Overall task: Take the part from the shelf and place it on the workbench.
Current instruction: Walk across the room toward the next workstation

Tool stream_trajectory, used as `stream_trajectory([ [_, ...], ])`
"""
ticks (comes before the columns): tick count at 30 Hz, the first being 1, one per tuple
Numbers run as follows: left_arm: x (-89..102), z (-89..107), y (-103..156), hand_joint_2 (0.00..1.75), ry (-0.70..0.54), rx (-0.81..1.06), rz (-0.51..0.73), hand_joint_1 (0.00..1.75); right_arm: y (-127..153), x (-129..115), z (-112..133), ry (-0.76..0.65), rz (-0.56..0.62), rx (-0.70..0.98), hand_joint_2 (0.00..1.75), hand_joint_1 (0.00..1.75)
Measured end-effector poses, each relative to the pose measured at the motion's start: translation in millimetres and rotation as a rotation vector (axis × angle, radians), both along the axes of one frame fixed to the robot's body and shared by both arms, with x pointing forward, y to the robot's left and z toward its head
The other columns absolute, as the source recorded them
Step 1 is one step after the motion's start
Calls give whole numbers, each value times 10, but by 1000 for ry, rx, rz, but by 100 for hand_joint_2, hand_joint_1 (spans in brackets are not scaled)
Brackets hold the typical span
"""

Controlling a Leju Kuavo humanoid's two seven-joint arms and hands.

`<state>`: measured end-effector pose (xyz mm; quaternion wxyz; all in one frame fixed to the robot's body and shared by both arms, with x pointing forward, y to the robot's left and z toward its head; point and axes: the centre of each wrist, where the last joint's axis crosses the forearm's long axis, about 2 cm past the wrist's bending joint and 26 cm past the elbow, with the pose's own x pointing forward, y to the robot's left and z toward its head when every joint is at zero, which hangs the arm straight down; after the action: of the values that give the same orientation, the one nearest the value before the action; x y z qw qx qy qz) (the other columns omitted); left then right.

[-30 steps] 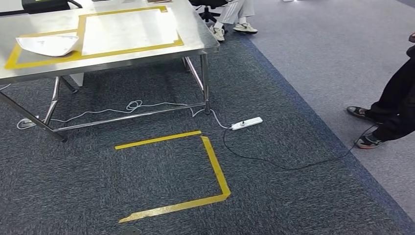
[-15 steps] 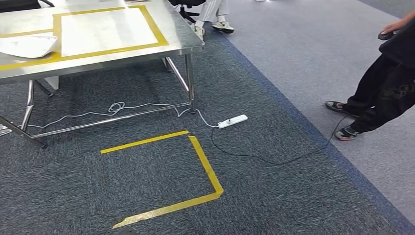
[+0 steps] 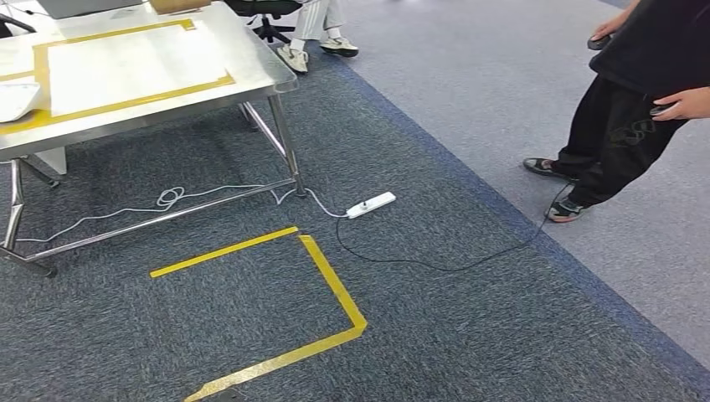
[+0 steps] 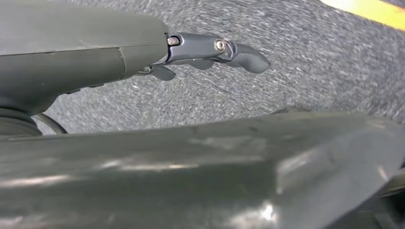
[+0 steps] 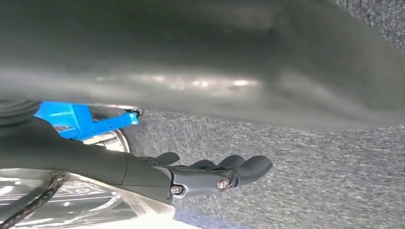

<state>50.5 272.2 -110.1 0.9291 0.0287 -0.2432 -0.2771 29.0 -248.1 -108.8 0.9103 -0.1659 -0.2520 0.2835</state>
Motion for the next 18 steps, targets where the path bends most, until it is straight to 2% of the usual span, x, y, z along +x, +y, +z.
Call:
stream_trajectory([
  [6, 24, 4, -24, 0, 2, 1, -11, 0, -7, -10, -2, 2, -16, 7, 0, 0],
  [18, 189, 37, -179, 0, 13, -3, -64, 0, -88, -62, -14, 13, -61, 14, 0, 0],
])
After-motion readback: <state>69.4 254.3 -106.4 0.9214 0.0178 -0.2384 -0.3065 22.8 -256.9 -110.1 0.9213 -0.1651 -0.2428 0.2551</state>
